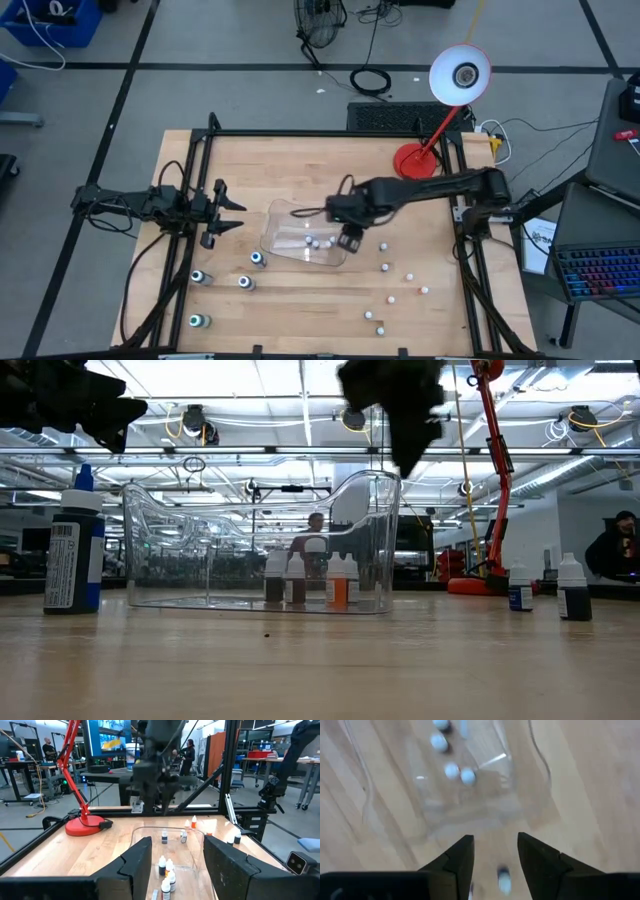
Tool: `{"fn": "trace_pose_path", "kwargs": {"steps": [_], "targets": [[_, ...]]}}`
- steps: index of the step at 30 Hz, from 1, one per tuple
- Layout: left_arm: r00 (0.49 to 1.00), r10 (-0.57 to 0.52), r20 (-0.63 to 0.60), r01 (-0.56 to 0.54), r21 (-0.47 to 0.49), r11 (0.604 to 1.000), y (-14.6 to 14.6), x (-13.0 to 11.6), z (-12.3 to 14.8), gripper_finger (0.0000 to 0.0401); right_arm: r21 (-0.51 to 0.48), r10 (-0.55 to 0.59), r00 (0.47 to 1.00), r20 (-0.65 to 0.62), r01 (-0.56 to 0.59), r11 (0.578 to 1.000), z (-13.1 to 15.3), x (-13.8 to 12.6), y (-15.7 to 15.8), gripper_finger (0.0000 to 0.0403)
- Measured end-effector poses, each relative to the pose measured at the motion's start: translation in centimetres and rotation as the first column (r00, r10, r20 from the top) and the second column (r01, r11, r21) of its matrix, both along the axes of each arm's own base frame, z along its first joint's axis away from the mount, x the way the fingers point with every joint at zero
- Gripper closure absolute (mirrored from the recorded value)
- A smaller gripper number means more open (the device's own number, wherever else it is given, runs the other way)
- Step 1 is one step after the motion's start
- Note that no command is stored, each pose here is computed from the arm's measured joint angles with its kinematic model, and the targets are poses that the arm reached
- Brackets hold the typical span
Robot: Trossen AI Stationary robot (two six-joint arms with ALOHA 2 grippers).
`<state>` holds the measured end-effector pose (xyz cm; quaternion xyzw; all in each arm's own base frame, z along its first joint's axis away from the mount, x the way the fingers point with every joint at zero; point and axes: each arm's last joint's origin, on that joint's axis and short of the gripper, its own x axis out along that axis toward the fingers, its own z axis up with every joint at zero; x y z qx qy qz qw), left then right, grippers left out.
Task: Pick & Place food coloring
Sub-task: Put the small blue food coloring bottle into the transparent bin
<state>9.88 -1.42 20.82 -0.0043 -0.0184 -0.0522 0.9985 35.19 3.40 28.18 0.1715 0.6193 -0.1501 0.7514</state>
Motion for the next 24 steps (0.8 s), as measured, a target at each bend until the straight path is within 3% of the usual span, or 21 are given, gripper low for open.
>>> {"fn": "trace_pose_path", "kwargs": {"steps": [4,11,15,20,24], "targets": [[1.000,0.000,0.000,0.000,0.000,1.000,0.0,0.0,0.0,0.0219,-0.082,-0.098,0.994,-0.042,0.095,0.992,0.0,-3.4,1.3,0.0264],[1.000,0.000,0.000,0.000,0.000,1.000,0.0,0.0,0.0,0.0219,-0.042,-0.278,0.955,-0.107,0.275,0.960,-4.1,-8.2,1.7,0.0264],[1.000,0.000,0.000,0.000,0.000,1.000,0.0,0.0,0.0,0.0219,0.015,-0.295,0.950,-0.103,0.299,0.954,-6.5,-9.2,1.5,0.0264],[1.000,0.000,0.000,0.000,0.000,1.000,0.0,0.0,0.0,0.0219,0.108,-0.246,0.968,-0.055,0.250,0.962,-8.6,-9.1,1.7,0.0264],[1.000,0.000,0.000,0.000,0.000,1.000,0.0,0.0,0.0,0.0219,0.117,-0.235,0.971,-0.036,0.238,0.964,-9.3,-9.2,1.6,0.0264]]}}
